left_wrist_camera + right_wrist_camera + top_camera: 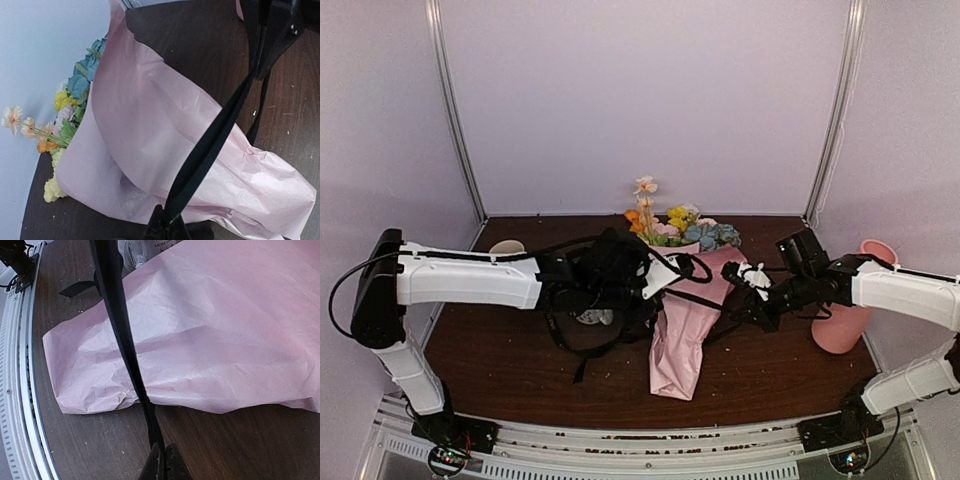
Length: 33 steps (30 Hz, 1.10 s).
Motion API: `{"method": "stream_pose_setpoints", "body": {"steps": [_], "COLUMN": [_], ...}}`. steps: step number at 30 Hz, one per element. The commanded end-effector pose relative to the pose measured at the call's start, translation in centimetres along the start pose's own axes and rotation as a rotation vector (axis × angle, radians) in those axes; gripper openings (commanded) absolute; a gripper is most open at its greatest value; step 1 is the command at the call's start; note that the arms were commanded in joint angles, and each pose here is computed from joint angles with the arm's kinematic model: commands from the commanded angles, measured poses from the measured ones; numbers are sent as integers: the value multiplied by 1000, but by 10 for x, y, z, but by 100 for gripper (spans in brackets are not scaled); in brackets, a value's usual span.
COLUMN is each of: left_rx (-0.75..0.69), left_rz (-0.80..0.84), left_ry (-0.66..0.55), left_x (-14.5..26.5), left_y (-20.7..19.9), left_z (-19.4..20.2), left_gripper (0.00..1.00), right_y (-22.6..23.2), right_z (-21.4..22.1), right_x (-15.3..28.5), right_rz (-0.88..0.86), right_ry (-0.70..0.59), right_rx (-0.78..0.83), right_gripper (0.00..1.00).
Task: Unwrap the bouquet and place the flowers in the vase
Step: Untie the half-tied ribbon from the folded wrapping paper.
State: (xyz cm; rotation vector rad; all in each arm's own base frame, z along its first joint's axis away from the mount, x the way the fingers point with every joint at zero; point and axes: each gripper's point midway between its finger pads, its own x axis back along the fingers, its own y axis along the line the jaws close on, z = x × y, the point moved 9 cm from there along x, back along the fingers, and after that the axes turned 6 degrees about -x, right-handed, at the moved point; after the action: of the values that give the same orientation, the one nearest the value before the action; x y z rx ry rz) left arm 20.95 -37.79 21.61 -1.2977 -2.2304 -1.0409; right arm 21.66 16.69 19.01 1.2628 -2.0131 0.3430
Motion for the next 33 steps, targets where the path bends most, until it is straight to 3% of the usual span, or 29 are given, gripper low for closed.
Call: {"method": "stream_pose_setpoints", "body": {"steps": [1,4,9,14,18,28,30,33], "left_rx": [-49,-64,0,49,79,107,110,124], "left_rz": [-97,-81,25,73,238,446,493,563], "left_ry": [-8,1,-121,-290,-406,-560,-616,-658], "left_x": [33,39,61,84,78,33,19,-8], "left_y": [23,26,34,43,33,3,-5,-21], "left_z": [-17,-21,-65,-111,-132,-175,-192,-216], "left_gripper": [3,0,0,0,3,4,11,14], "right_y": [-3,-3,-3,8,23,11,7,-3], "right_z": [1,0,-3,-21,-35,-8,-1,10], "right_x": [-3,-4,1,26,51,119,131,144], "right_rz": [-4,-6,10,-16,-80,16,52,115], "right_ry": [14,16,10,-49,-110,-138,-158,-199], "right_rx": [-8,-6,-1,64,112,67,26,-55], "right_gripper": [5,5,8,43,52,54,54,54]}}
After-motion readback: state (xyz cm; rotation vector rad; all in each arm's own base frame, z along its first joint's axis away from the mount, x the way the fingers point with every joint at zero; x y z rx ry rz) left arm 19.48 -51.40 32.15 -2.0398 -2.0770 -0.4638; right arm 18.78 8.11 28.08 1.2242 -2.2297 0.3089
